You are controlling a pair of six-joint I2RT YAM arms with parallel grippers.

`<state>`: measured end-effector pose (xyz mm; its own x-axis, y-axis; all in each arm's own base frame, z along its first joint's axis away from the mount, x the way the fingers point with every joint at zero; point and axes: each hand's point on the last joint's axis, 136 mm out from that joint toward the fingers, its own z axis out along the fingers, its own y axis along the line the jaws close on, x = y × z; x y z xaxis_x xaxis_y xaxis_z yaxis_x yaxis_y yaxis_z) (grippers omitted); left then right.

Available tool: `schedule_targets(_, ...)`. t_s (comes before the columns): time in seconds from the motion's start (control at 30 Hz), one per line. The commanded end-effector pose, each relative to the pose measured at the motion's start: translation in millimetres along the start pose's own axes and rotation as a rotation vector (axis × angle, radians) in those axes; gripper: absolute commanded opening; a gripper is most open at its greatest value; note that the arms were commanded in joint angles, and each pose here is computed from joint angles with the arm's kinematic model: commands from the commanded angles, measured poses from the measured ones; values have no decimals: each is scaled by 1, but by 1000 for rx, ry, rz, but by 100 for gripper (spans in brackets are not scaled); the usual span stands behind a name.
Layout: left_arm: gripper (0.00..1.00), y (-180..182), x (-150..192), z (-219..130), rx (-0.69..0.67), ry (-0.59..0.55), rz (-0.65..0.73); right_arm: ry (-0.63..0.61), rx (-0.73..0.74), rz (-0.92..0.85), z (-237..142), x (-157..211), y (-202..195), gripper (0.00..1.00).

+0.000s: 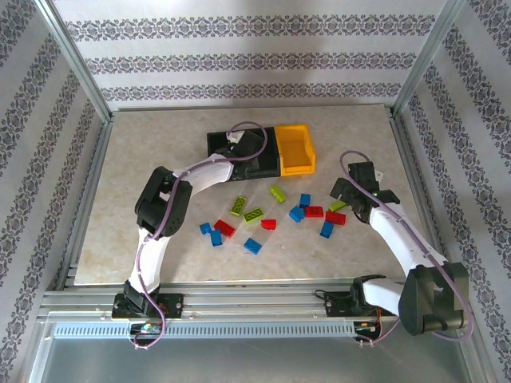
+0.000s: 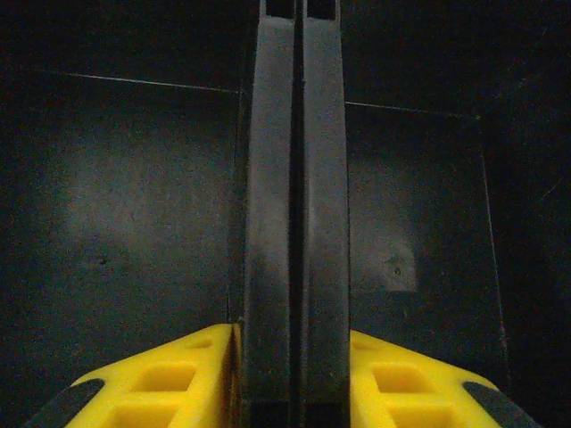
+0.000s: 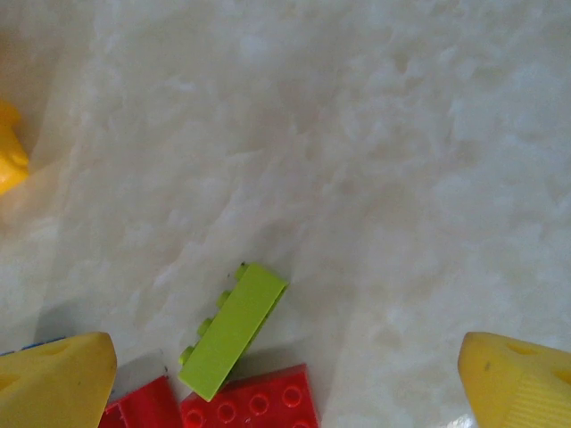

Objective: Sort the legos into containers by color
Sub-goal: Move the container to the top-center of the table, then pick up the lego from the middle-right of the table.

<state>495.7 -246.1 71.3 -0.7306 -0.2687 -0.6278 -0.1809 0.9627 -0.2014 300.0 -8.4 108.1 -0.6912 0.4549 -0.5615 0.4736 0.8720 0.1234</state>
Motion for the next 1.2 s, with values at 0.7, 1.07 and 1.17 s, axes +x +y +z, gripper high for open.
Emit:
schedule_targets(0.7,100,-28,-45,-88,227,-75,-18,121,3,68,8,34,3,99)
schedule_targets(1.07,100,42,-42,-154,143,-270,58,174,27,30,22,46,12,98)
schedule_targets(1.17,100,70,-28,-167,105,-295,77,189,40,21,25,48,13,98)
